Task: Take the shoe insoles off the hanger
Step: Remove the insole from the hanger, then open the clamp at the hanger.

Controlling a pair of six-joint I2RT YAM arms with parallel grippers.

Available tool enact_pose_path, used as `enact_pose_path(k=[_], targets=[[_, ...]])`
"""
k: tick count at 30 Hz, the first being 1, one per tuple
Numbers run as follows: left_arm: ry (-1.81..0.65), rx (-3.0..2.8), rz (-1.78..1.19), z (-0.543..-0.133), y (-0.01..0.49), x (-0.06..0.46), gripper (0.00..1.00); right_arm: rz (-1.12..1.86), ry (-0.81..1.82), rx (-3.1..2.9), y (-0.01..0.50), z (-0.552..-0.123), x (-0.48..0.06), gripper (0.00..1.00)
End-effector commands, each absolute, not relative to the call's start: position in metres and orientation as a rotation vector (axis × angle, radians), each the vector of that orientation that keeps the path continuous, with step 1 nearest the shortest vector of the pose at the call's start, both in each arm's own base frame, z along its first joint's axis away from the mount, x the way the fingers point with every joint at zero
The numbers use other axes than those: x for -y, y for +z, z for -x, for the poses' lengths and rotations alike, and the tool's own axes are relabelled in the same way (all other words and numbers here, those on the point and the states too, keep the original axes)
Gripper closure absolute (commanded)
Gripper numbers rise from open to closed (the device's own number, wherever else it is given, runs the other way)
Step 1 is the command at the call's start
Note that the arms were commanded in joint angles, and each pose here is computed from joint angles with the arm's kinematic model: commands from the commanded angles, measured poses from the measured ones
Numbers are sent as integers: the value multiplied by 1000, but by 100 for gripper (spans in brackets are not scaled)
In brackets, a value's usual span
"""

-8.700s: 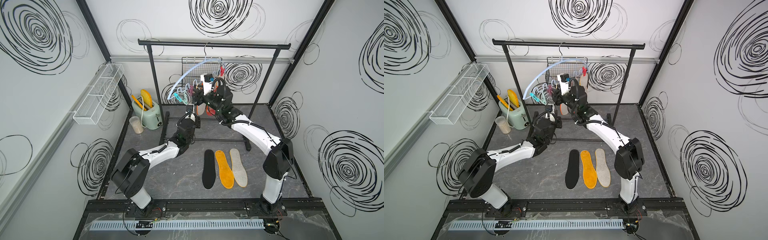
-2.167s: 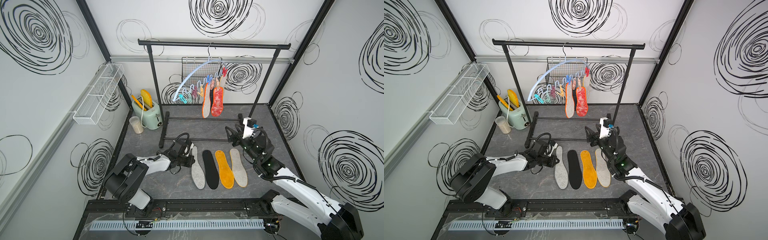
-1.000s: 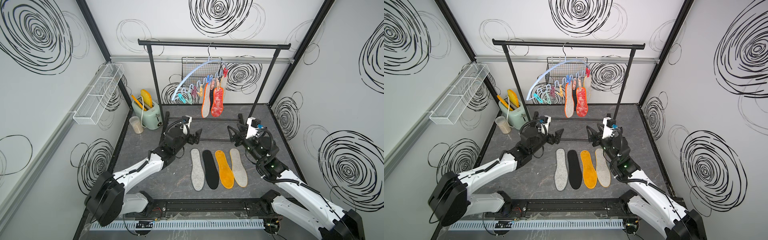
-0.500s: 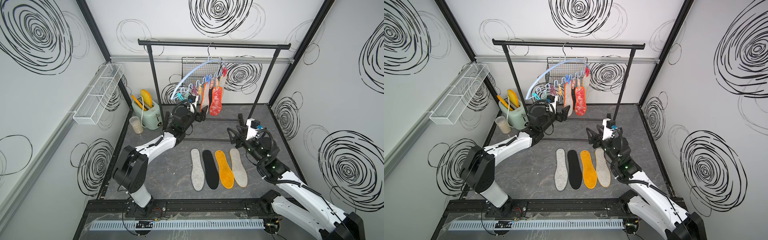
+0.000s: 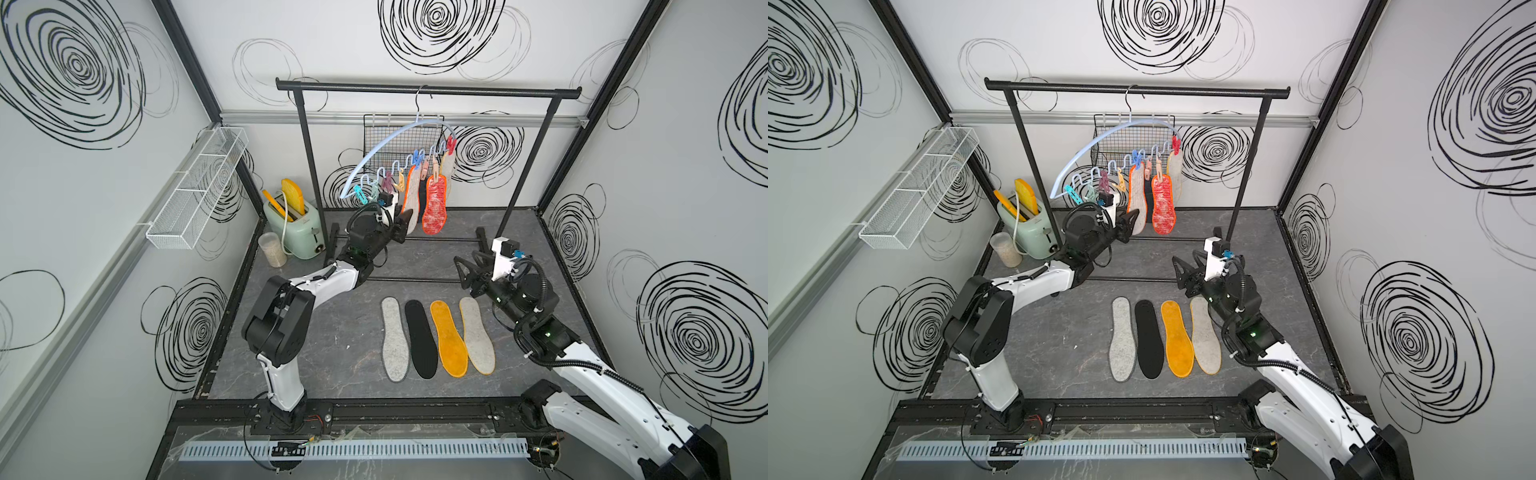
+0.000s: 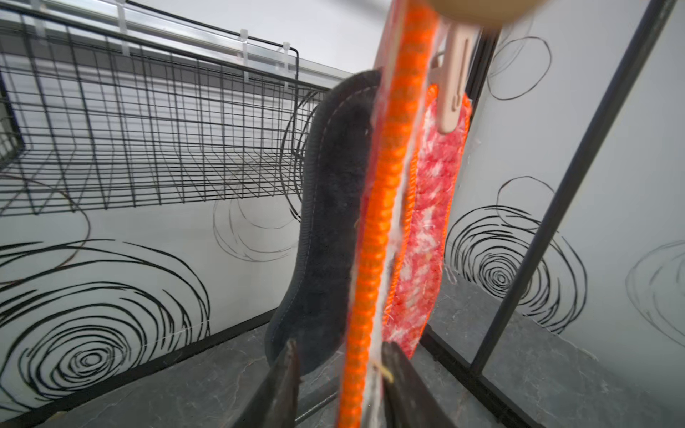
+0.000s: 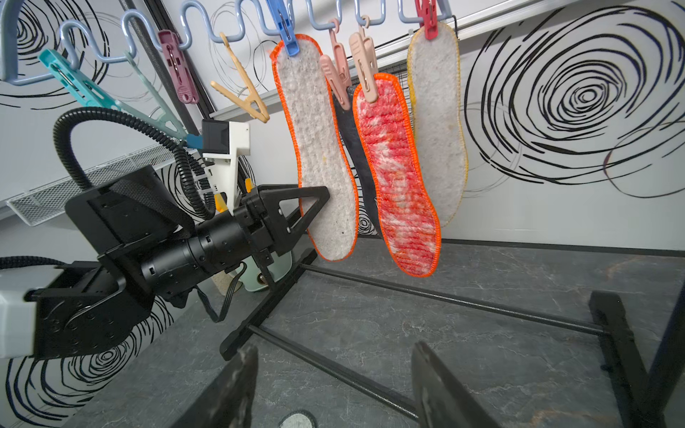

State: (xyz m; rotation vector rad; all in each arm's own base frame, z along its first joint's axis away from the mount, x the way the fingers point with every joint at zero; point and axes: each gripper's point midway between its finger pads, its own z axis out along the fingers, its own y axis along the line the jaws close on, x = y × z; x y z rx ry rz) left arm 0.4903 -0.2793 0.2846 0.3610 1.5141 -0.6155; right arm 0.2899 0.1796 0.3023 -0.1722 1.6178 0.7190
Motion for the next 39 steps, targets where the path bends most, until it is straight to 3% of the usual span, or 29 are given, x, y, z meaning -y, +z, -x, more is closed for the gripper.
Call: enact_pose_path(k=[1, 6, 10, 11, 19, 32, 39], targets=[[-649, -1397, -366, -494, 318, 279, 75, 167, 729, -1585, 323, -290, -179, 34], [-620, -1396, -357, -493, 319, 272, 93, 158, 715, -1569, 342, -296, -179, 35], [-599, -1388, -336, -491, 322, 269, 95, 140, 723, -1564, 365, -309, -185, 37], [-587, -1387, -341, -491, 323, 271, 100, 139, 723, -1566, 373, -314, -188, 37], [-462, -1392, -293, -492, 329, 261, 100, 97, 846, -1616, 425, -356, -224, 45], [-168, -1371, -226, -493, 337, 234, 100, -136, 1092, -1624, 487, -423, -243, 42], [-74, -1373, -201, -495, 334, 222, 100, -180, 1187, -1661, 493, -443, -261, 43]])
